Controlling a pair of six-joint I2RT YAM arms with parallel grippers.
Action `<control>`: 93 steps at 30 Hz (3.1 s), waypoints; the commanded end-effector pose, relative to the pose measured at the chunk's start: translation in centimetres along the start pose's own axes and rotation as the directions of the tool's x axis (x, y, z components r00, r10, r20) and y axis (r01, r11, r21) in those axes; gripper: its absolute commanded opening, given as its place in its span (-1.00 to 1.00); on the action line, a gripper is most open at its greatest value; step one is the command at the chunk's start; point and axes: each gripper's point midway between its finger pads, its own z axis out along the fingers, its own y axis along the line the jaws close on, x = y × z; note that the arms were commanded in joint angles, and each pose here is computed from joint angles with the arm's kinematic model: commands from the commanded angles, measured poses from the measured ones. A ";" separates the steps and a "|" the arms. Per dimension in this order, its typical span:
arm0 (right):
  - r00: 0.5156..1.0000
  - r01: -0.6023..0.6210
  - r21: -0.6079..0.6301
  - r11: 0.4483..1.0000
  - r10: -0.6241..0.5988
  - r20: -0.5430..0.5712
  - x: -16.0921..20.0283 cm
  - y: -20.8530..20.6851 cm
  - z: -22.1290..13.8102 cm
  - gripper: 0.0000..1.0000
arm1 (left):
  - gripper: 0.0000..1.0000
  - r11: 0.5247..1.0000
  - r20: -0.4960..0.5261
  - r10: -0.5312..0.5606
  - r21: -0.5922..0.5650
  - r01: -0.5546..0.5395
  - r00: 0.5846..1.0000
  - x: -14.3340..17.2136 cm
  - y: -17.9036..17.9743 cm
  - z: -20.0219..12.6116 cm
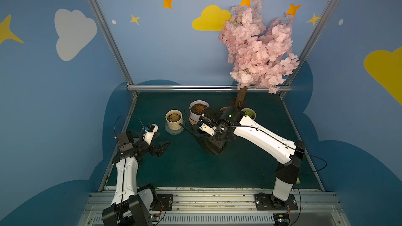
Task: Water the succulent around the soil edge
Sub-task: Water the soil of the potted plant with water.
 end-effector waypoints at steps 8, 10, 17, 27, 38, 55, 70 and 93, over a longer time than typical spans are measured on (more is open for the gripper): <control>0.997 -0.029 0.007 1.000 0.029 0.075 -0.2 0.1 0.1 -1.00 | 1.00 1.000 0.006 0.004 0.013 -0.004 1.000 0.1 -0.5 0.0; 0.993 -0.036 0.001 0.999 0.036 0.110 -0.3 0.2 0.0 -1.00 | 1.00 1.000 0.005 0.003 0.013 -0.003 1.000 0.2 -0.5 0.0; 0.954 -0.064 -0.016 0.998 0.065 0.292 -0.7 0.1 -0.6 -1.00 | 1.00 1.000 0.006 0.005 0.013 -0.005 1.000 0.1 -0.5 0.0; 0.854 -0.075 -0.054 0.996 0.092 0.513 -1.0 0.1 -2.1 -1.00 | 1.00 0.999 0.005 -0.006 0.047 0.006 1.000 -0.5 -1.5 0.4; 0.685 -0.249 -0.035 0.968 0.202 0.700 2.8 -3.2 -4.2 -1.00 | 1.00 0.991 -0.027 0.080 0.113 -0.076 0.996 -2.4 -3.7 2.3; 0.808 -0.392 0.015 0.920 0.336 0.484 11.4 -5.0 -1.8 -1.00 | 1.00 0.977 0.001 0.123 0.177 -0.122 0.992 -0.8 -4.6 4.8; 0.879 -0.324 0.008 0.946 0.298 0.373 12.0 -3.9 -1.0 -1.00 | 1.00 0.982 0.027 0.106 0.157 -0.109 0.994 -0.1 -4.1 4.4; 0.921 -0.319 0.042 0.947 0.299 0.249 10.6 -5.0 -0.5 -1.00 | 1.00 0.989 0.087 0.043 0.136 -0.055 0.995 -1.3 -2.6 2.9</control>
